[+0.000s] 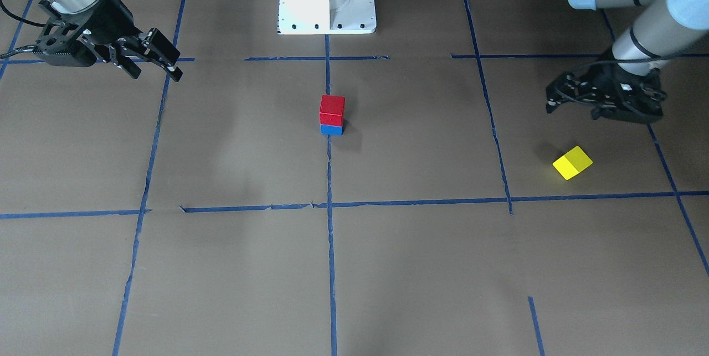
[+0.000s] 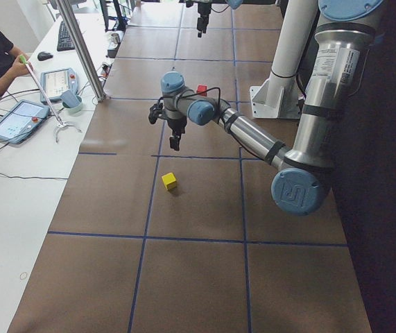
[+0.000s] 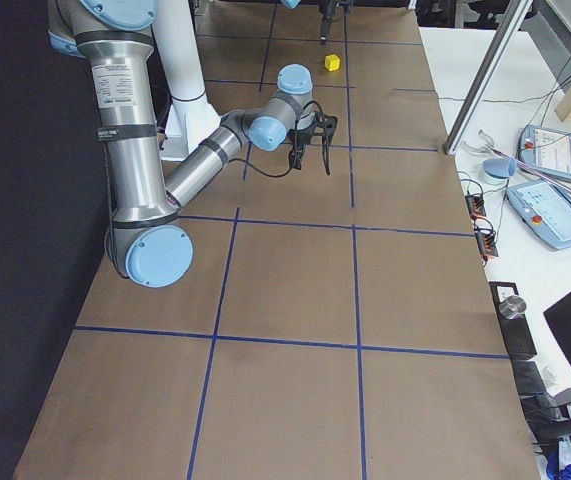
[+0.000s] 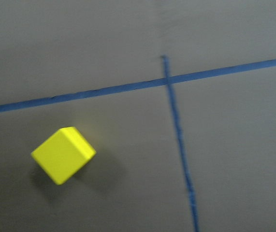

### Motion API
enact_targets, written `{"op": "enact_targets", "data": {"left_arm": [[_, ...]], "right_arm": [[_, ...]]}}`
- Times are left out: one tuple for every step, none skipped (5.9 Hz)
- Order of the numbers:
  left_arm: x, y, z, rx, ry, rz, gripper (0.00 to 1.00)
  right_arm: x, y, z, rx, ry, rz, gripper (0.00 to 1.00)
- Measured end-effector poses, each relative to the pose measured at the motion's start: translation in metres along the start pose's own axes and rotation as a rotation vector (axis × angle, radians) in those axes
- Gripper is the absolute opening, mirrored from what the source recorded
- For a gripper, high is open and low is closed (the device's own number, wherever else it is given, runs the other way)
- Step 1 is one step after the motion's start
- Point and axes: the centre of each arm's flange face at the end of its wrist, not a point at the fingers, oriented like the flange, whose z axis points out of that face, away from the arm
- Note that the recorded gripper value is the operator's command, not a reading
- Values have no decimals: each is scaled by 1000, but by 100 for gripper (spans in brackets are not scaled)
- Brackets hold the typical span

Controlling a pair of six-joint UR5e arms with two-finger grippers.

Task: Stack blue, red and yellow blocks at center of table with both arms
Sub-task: 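Lower the left gripper onto the yellow cube and close it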

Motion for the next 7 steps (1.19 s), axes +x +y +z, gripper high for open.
{"op": "enact_targets", "data": {"left_arm": [[-27, -5, 22, -7, 2, -143, 100], [-41, -12, 42, 14, 25, -305, 100], [-50, -17, 56, 29, 45, -419, 100], [-54, -25, 69, 29, 49, -491, 100], [-54, -35, 78, 23, 47, -535, 100], [-51, -40, 86, 14, 42, -547, 100], [-47, -39, 95, 0, 35, -545, 97]], "right_arm": [[-1, 1, -3, 2, -5, -3, 100], [-2, 2, -4, 3, -8, -4, 100], [-2, 3, -5, 3, -10, -5, 100], [-2, 4, -6, 4, -11, -6, 100], [-2, 4, -6, 4, -10, -6, 100], [-1, 4, -6, 4, -10, -6, 100], [-1, 4, -6, 5, -9, -6, 100]]}}
